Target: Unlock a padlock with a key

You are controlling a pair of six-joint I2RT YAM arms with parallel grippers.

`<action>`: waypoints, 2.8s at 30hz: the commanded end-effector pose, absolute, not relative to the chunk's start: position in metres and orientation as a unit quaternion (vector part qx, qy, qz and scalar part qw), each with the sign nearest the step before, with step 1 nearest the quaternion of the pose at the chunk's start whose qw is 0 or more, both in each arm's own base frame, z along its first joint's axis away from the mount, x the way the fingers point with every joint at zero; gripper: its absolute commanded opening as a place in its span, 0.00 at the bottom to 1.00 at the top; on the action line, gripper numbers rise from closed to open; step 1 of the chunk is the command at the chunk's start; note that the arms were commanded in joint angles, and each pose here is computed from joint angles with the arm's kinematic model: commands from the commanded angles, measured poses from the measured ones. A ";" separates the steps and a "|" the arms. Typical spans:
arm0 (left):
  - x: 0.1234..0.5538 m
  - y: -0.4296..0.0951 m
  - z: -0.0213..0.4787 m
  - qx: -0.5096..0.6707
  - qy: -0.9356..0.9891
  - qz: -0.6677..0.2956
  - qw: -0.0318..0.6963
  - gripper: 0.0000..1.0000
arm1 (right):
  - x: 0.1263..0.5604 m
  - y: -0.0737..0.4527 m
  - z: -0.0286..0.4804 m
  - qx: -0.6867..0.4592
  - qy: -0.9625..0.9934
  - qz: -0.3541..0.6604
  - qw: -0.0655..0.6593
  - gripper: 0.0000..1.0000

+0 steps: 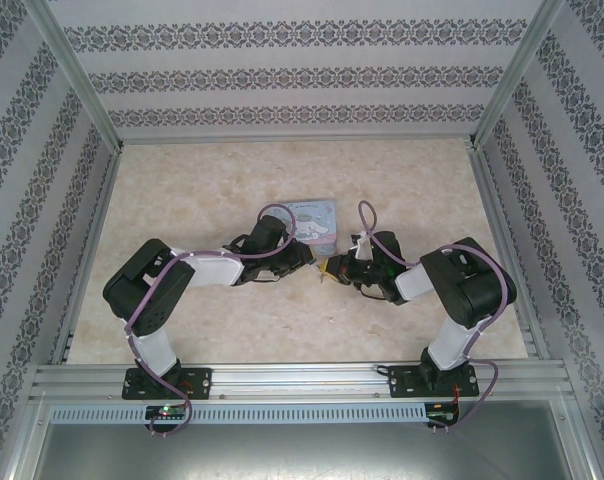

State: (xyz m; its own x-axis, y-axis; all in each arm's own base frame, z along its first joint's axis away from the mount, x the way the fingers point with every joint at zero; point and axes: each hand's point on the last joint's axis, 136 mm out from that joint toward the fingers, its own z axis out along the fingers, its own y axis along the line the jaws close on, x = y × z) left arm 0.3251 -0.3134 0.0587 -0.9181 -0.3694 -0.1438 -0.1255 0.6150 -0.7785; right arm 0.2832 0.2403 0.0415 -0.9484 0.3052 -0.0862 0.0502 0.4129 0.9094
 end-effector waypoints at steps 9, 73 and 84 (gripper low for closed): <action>0.326 -0.324 0.070 -0.160 0.877 -0.440 0.107 0.00 | 0.290 0.244 0.043 0.103 0.831 0.528 0.142 0.00; 0.331 -0.318 0.057 -0.162 0.880 -0.428 0.130 0.27 | 0.291 0.260 0.063 0.092 0.811 0.562 0.137 0.00; 0.336 -0.320 0.053 -0.158 0.878 -0.429 0.141 0.40 | 0.293 0.255 0.063 0.099 0.810 0.561 0.139 0.00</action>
